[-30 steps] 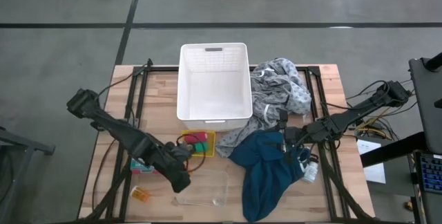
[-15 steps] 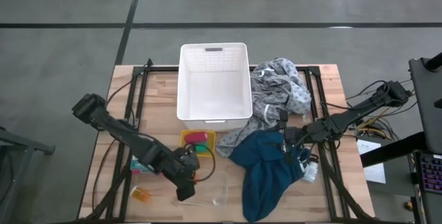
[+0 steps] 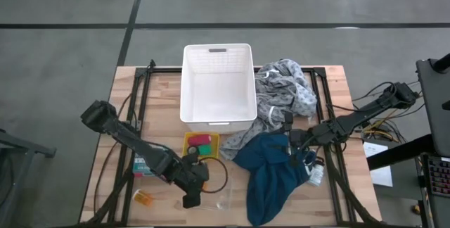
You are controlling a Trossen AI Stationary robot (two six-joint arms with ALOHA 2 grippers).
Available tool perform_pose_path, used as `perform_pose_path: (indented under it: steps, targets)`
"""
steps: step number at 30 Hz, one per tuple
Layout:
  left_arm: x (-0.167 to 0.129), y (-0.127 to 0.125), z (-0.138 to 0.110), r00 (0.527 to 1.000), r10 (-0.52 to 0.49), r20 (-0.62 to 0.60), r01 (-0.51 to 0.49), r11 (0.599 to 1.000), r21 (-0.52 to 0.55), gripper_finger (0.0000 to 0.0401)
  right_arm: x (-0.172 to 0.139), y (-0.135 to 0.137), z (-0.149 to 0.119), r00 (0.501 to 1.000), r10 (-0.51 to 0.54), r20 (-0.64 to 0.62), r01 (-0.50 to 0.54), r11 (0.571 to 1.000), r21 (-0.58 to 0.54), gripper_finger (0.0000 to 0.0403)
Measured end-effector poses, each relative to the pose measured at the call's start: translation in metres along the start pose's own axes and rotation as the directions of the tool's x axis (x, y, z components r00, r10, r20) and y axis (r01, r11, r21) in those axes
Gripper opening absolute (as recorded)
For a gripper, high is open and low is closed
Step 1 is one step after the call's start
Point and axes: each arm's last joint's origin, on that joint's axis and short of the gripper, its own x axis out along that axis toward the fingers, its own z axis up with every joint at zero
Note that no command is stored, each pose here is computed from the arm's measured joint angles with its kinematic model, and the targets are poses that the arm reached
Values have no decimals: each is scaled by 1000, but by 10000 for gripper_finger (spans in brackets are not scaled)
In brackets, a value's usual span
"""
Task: Pick & Place Medicine items
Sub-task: Put the top orange medicine bottle into the transparent bin, then put the orange medicine bottle into the transparent bin
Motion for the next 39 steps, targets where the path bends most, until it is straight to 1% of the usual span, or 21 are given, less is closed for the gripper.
perform_pose_path:
  steps: [4,10,17,23,34,39]
  targets:
    - [13,0,-2,999,25,-27,-25,1000,11,194,0,0,0,1000,0,0,0,1000,0,179]
    - [35,1,-8,995,67,-75,-63,996,60,194,0,0,0,1000,0,0,0,1000,0,178]
    - [50,2,-12,989,104,-104,-95,992,85,194,0,0,0,1000,0,0,0,1000,0,180]
    - [52,4,-13,986,140,-85,-132,987,93,201,0,0,0,1000,0,0,0,1000,0,178]
    - [52,5,-13,986,148,-79,-142,987,75,246,0,0,0,1000,1,0,-1,1000,0,178]
    - [52,5,-13,986,148,-79,-142,987,75,257,0,0,0,1000,0,0,0,1000,0,180]
